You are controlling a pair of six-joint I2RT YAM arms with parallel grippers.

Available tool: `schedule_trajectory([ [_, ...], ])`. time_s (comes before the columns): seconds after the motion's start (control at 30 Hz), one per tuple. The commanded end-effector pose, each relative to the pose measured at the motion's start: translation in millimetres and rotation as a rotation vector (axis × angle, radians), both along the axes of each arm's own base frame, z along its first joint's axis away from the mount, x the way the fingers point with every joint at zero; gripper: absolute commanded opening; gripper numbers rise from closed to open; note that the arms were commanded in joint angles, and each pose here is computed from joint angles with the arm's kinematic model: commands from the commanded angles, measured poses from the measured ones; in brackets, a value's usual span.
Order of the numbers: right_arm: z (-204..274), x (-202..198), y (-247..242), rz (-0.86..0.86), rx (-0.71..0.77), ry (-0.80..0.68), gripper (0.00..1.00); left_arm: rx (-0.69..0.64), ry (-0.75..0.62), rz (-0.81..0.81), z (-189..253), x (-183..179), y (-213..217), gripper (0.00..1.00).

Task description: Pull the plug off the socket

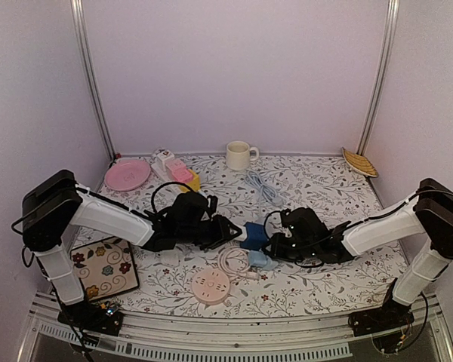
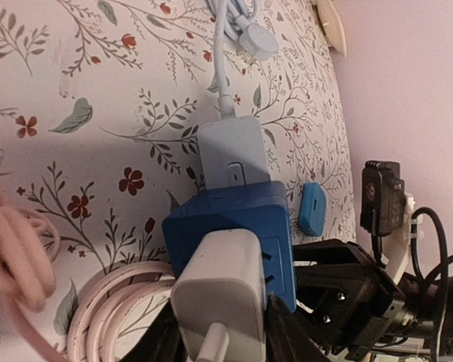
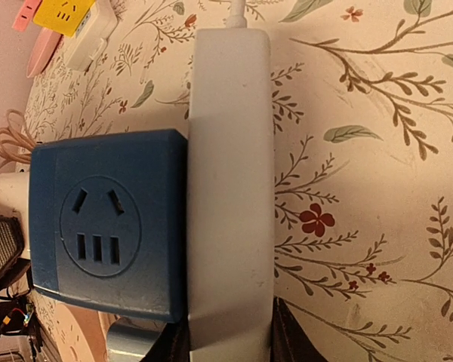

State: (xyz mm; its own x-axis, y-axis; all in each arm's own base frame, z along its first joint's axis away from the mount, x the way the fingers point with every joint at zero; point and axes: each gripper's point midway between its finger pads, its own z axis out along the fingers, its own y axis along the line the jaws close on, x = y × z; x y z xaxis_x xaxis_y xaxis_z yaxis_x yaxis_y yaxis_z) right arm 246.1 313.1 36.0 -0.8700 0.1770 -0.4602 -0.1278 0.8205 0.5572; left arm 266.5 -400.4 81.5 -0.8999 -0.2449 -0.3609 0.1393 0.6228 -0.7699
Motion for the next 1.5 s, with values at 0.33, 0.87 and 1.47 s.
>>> schedule_trajectory([
  [0.33, 5, -6, -19, 0.01, -0.098, -0.041, 0.45, -0.054, -0.011, -0.075, 11, -8, -31, 0.0],
  [0.87, 50, -5, -21, 0.032, -0.051, -0.126, 0.99, -0.063, -0.007, -0.093, 10, -13, -44, 0.0],
  [1.47, -3, 15, -35, 0.009, -0.204, -0.017, 0.99, -0.074, -0.006, -0.104, 11, -21, -44, 0.0],
])
